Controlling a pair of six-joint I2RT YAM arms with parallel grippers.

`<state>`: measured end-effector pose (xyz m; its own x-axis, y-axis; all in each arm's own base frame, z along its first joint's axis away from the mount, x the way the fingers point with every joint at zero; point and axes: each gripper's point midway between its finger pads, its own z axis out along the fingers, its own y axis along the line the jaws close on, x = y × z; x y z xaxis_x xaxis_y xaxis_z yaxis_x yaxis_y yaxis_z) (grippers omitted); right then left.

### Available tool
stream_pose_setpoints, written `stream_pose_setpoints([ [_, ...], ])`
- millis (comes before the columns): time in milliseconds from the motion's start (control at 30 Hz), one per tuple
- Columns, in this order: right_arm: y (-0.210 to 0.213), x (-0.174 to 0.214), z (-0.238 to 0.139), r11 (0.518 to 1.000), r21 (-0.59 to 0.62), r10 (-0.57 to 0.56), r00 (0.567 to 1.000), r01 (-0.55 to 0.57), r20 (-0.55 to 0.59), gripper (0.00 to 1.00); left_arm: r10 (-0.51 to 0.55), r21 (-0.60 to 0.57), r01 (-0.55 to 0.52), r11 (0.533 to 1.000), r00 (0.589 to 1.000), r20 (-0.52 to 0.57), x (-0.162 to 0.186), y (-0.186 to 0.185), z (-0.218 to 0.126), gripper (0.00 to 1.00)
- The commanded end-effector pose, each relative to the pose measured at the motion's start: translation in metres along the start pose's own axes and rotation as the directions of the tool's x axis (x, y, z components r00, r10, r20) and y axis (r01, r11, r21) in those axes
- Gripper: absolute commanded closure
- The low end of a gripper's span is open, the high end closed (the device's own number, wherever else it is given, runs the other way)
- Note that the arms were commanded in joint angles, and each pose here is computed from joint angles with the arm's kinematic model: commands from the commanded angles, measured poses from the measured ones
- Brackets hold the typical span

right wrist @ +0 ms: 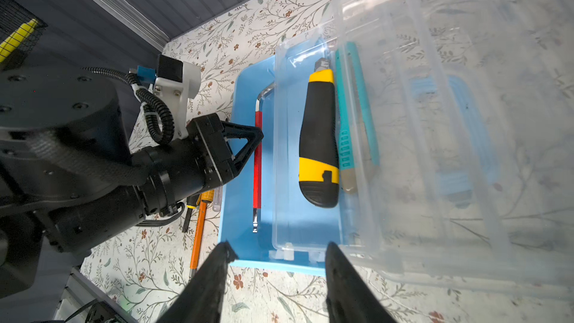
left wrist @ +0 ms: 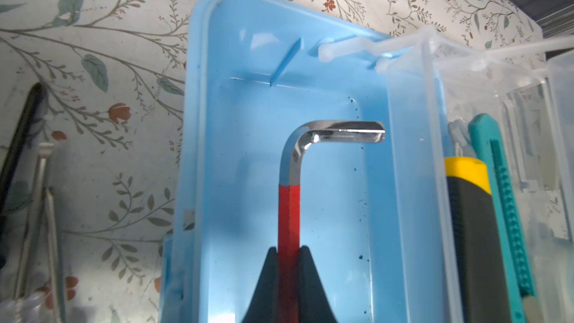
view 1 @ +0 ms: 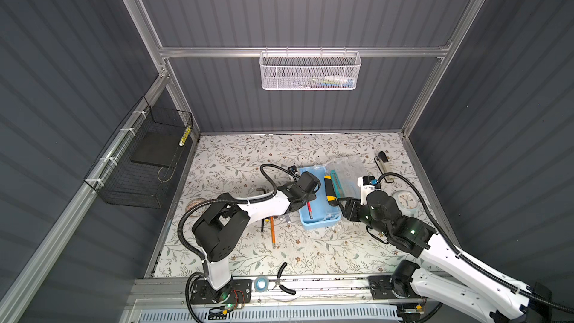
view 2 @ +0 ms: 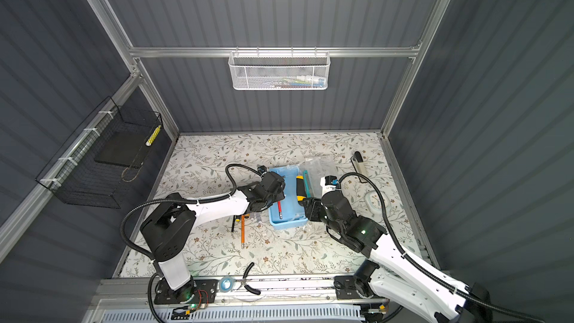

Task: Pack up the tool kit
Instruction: 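Lift the red-handled hex key with the left gripper and carry it over the box, then lower the red hex key into the box and open the left gripper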

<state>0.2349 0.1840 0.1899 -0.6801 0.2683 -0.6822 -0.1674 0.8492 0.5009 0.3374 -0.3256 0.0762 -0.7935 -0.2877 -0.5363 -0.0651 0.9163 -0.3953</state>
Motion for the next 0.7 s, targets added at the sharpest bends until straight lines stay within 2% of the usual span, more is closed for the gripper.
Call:
stream_pose_setpoints([
  [0, -0.003, 0.003, 0.003, 1.000, 0.006, 0.009, 1.000, -0.009, -0.003, 0.48, 0.018, -0.003, -0.018, 1.000, 1.000, 0.010, -0.006, -0.013, 0.004, 1.00],
  [233, -0.005, 0.005, 0.005, 1.000, 0.011, 0.011, 1.000, -0.011, -0.008, 0.48, 0.038, -0.048, -0.039, 0.998, 0.999, -0.017, 0.002, -0.006, 0.018, 1.00],
  [300, -0.005, 0.005, 0.005, 1.000, 0.011, 0.009, 1.000, -0.009, -0.008, 0.48, 0.043, -0.043, -0.044, 0.998, 0.999, -0.024, 0.004, -0.008, 0.021, 0.92],
  [467, -0.005, 0.004, 0.005, 1.000, 0.010, 0.008, 1.000, -0.008, -0.006, 0.46, 0.046, -0.041, -0.047, 0.998, 0.998, -0.031, 0.005, -0.009, 0.022, 0.81],
  [667, -0.001, 0.002, 0.004, 1.000, 0.001, 0.001, 1.000, -0.001, -0.012, 0.45, 0.064, -0.021, -0.064, 0.998, 0.998, -0.009, -0.003, -0.014, 0.012, 0.80],
])
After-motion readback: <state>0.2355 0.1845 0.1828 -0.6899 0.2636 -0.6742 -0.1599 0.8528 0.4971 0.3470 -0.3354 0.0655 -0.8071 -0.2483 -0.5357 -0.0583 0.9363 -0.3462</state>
